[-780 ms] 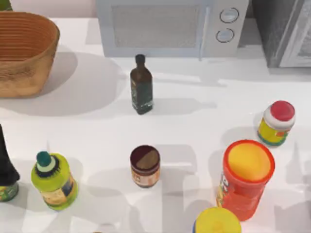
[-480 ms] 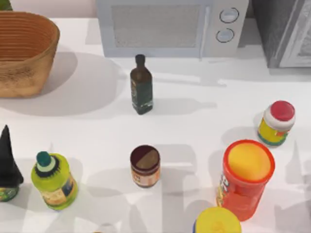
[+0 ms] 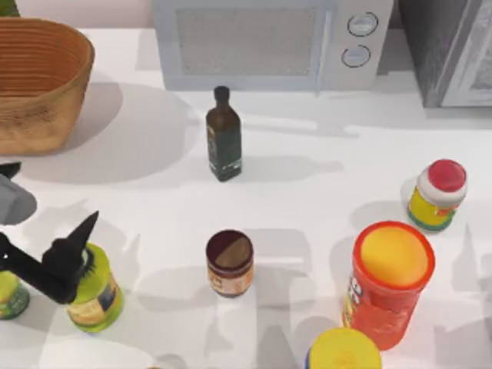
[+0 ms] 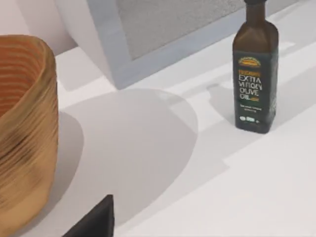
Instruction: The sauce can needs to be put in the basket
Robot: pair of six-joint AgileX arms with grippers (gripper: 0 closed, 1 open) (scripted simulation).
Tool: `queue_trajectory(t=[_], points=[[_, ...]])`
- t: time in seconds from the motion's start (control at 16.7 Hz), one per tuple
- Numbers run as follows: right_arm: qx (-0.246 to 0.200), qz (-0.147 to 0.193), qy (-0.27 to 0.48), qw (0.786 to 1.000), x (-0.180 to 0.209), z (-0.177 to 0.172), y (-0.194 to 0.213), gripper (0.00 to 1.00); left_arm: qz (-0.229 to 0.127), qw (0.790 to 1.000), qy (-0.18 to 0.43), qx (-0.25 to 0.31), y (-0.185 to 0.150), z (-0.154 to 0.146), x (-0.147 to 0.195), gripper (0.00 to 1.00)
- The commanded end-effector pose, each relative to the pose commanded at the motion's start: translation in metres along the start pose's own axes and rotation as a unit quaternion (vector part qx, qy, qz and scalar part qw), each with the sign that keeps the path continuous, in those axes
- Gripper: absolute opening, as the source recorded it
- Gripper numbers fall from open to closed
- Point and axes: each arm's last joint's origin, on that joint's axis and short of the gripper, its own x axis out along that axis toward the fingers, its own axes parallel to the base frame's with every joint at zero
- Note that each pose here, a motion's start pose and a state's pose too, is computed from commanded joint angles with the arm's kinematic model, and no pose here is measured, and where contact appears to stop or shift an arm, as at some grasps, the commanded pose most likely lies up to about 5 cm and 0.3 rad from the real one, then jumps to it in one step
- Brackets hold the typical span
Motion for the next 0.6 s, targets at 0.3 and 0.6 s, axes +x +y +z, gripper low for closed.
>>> queue_trajectory(t=[0.3, 0.6], points=[[0.000, 0.000, 0.000, 1.000, 0.000, 0.000, 0.000, 1.00, -0.180, 0.978, 0.054, 0.096, 0.000, 0.022, 0.057, 1.00], [0.000, 0.000, 0.000, 1.000, 0.000, 0.000, 0.000, 1.00, -0.321, 0.932, 0.070, 0.156, -0.010, 0.021, 0.119, 1.00]])
